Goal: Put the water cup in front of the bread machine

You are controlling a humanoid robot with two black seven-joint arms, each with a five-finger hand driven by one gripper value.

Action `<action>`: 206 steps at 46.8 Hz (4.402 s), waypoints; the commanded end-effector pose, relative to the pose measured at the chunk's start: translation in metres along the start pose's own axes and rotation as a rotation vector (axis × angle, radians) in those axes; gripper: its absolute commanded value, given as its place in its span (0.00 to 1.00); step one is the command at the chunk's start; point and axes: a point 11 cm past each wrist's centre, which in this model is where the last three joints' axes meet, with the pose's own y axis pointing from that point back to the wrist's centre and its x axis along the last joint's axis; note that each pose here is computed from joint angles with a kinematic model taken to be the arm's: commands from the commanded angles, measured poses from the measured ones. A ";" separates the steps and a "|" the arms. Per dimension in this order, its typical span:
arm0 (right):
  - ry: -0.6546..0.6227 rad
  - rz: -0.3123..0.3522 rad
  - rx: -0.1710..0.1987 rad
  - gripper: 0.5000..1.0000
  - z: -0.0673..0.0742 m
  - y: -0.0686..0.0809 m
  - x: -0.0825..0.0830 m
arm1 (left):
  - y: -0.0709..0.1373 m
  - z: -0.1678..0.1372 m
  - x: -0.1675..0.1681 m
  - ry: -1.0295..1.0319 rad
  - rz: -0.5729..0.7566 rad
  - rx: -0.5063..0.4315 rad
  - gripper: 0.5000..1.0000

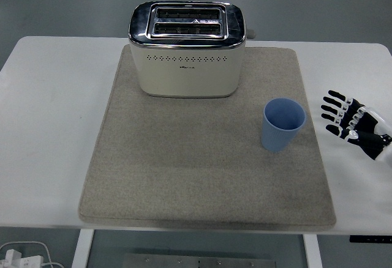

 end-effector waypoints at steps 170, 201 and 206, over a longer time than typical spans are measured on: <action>0.020 -0.109 0.069 0.75 0.030 -0.047 -0.120 | 0.000 0.000 0.000 0.000 0.000 0.000 1.00; 0.026 -0.121 0.104 0.09 0.019 -0.062 -0.128 | 0.000 0.000 0.000 0.000 0.000 0.000 1.00; 0.023 -0.129 0.127 0.09 0.013 -0.070 -0.136 | 0.000 0.000 0.000 0.000 0.000 0.000 1.00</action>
